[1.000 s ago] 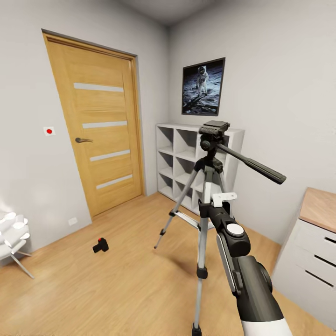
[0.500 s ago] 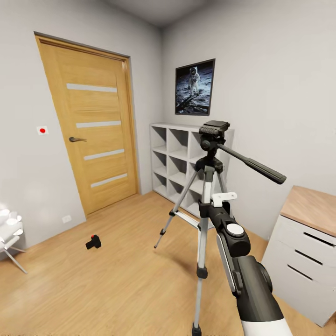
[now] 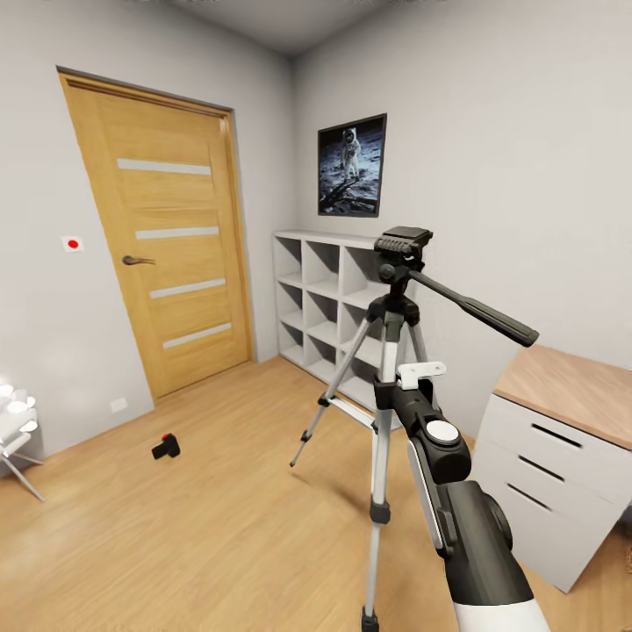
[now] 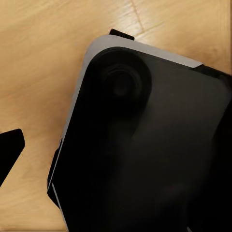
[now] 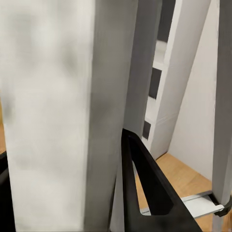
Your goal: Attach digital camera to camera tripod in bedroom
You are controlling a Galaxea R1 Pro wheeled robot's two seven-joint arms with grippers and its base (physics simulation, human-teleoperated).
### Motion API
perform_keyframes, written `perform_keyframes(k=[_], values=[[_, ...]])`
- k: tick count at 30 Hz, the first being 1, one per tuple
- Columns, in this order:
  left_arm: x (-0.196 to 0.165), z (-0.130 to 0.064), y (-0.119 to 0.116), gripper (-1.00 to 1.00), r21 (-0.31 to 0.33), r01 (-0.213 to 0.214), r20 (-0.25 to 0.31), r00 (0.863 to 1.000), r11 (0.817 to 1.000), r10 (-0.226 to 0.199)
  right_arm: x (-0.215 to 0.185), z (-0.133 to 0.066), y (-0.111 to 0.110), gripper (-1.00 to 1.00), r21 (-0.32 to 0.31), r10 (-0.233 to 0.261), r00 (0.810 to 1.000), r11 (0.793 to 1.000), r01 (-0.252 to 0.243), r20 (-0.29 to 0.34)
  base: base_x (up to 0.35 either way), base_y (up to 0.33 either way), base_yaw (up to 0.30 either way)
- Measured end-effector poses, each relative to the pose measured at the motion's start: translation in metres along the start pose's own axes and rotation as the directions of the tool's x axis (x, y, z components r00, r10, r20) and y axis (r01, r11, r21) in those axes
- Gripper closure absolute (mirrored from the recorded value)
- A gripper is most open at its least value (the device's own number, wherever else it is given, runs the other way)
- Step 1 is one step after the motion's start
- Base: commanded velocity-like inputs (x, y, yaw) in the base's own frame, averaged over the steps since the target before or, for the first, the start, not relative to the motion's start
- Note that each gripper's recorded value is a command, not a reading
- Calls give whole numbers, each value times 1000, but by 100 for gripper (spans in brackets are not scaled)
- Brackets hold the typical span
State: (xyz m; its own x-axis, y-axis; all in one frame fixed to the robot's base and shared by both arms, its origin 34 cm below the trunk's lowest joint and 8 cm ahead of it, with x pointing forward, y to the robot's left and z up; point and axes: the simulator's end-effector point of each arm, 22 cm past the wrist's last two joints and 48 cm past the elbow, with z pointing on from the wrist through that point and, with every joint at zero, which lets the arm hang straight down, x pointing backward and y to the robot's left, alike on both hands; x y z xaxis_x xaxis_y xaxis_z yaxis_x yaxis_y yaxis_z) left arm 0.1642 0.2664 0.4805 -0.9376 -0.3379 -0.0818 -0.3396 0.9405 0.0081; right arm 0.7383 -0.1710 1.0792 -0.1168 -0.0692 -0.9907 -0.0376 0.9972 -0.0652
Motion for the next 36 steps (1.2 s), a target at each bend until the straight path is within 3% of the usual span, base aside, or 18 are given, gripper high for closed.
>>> perform_keyframes(k=[25, 36], values=[[0, 0, 1, -100, -1, 0, 1, 1000, 1000, 0, 4, 1, 1, 100, -3, 5, 1000, 1000, -5, -6, -37, -34, 0], [-1, 0, 1, -100, -2, 1, 1, 1000, 1000, -1, 24, 9, 4, 100, -8, 7, 999, 1000, -8, -33, 0, 0, 0]])
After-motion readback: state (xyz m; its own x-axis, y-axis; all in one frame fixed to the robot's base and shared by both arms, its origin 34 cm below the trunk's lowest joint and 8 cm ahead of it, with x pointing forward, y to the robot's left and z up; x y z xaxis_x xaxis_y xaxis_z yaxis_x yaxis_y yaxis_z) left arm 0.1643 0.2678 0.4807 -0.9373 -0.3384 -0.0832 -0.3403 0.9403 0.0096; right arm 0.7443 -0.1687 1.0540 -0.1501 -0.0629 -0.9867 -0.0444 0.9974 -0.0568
